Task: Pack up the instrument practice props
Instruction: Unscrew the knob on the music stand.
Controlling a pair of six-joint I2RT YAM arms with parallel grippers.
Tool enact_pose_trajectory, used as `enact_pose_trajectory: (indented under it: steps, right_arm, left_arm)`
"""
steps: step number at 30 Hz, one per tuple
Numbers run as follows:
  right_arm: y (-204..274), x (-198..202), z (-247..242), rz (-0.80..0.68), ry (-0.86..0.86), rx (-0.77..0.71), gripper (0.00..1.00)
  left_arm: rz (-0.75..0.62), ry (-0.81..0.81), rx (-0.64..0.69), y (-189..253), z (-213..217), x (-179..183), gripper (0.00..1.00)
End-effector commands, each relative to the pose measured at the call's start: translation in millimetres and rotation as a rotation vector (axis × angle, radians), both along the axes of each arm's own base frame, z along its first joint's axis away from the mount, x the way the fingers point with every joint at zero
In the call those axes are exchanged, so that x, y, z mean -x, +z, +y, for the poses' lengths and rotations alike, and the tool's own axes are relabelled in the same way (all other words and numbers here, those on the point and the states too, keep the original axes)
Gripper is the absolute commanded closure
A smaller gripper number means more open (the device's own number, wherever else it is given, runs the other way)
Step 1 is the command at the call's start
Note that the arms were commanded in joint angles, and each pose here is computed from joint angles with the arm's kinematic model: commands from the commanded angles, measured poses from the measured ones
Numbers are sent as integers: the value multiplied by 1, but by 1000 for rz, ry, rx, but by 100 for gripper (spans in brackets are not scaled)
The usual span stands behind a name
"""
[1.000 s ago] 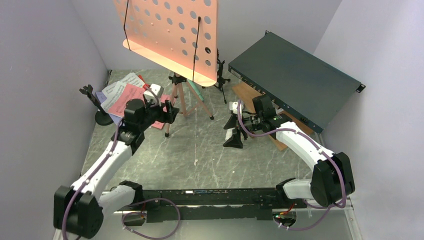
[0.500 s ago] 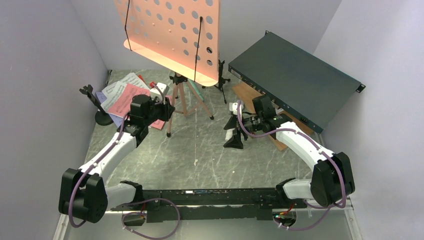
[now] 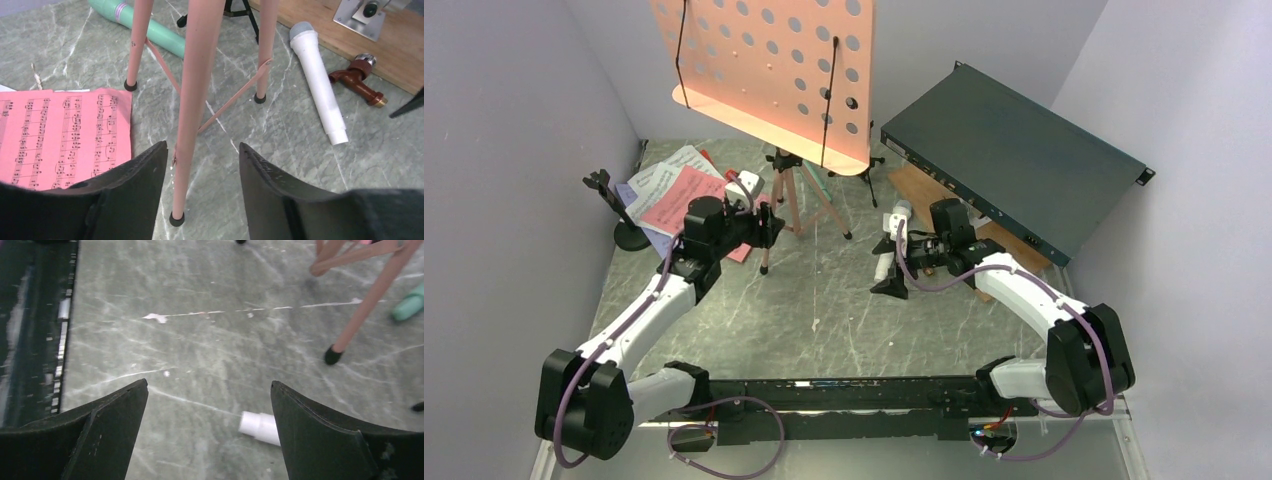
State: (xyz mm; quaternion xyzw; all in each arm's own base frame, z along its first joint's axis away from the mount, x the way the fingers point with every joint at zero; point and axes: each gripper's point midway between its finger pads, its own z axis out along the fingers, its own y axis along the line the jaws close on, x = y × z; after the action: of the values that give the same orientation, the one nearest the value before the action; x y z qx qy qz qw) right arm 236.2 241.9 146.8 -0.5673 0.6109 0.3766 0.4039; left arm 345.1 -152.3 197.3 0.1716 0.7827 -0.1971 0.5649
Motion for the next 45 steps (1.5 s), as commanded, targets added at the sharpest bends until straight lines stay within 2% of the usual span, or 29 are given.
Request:
enact_pose_trajectory:
  steps: [1, 6, 12, 15, 21, 25, 28, 32, 34, 39, 45]
  right_arm:
    - [36, -55, 13, -310, -61, -84, 4]
    - [53, -107, 47, -413, -141, -149, 5]
    - [50, -137, 94, -381, -177, -174, 7]
    - [46, -145, 107, -350, -180, -155, 7]
    - [45, -163, 124, -296, -167, -130, 13]
    - [42, -170, 133, -268, -157, -108, 25]
    - [38, -169, 137, -246, -139, -90, 44]
    - [32, -163, 133, -237, -122, -67, 74]
    - [31, -161, 127, -233, -134, -59, 82]
    - [29, -144, 114, -227, -89, -56, 92]
    - [27, -109, 112, -127, 41, -60, 98]
  left_arm:
    - [-117, -21, 29, 29, -5, -3, 36]
    - [-121, -54, 14, 29, -10, -9, 34]
    - [-79, -60, 7, 19, -14, -16, 42]
    - [-63, -73, 13, 13, -17, -17, 48]
    - [-50, -89, 40, 14, -22, -17, 68]
    - [-35, -89, 56, 15, -23, -14, 81]
    - [-16, -91, 65, 14, -23, -10, 87]
    - [-6, -104, 92, 20, -25, 0, 93]
    - [-2, -116, 115, 26, -26, 8, 95]
    - [15, -187, 205, 41, -35, 39, 99]
    - [75, -285, 291, 42, -51, 77, 99]
